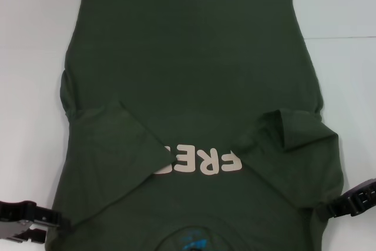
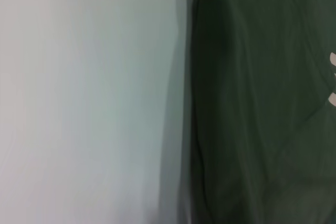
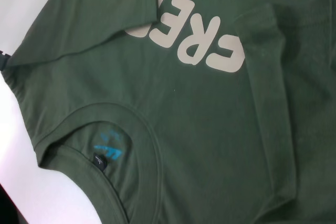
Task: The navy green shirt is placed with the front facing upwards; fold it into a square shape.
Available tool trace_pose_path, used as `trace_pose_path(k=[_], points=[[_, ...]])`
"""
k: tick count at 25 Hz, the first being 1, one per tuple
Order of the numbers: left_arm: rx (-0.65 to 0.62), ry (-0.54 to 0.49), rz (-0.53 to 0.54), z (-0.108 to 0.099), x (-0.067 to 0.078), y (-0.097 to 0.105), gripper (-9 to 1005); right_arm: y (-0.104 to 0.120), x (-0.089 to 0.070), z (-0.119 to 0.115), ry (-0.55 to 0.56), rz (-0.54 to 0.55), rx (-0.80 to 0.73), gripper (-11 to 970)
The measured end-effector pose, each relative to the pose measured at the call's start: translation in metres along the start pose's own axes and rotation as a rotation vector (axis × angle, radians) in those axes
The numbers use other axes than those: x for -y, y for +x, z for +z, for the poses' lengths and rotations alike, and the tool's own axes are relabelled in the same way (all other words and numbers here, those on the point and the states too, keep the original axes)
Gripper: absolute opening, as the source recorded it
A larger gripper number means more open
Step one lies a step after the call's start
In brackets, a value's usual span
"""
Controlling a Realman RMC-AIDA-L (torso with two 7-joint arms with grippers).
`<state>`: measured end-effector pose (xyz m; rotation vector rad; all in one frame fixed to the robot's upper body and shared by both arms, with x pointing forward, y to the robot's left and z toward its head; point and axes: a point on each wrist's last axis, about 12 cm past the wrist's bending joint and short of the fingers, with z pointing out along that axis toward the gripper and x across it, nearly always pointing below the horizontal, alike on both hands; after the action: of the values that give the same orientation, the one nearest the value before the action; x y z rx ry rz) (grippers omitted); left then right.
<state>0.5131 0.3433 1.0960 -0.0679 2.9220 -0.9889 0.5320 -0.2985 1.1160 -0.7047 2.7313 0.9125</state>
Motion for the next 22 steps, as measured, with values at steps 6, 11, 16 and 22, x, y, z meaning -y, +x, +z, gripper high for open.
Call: trace_pose_path(k=[6,11,16,22], points=[[-0.015,-0.012,0.013,0.0009,0.0016,-0.0012,646,0.0002,0.0002,-0.0003,0.0,0.001,0.0,41],[-0.021,-0.016,0.02,0.0015,0.0027,-0.0019,453,0.0001,0.0001,-0.0004,-0.001,0.0,0.002,41],[-0.026,-0.013,0.023,0.0031,0.0032,-0.0017,292,0.0012,0.0004,-0.0001,-0.015,0.005,0.011,41],[-0.03,-0.005,0.043,0.0055,0.0031,-0.0008,152,0.0046,0.0016,0.0005,-0.035,0.007,0.023,41]])
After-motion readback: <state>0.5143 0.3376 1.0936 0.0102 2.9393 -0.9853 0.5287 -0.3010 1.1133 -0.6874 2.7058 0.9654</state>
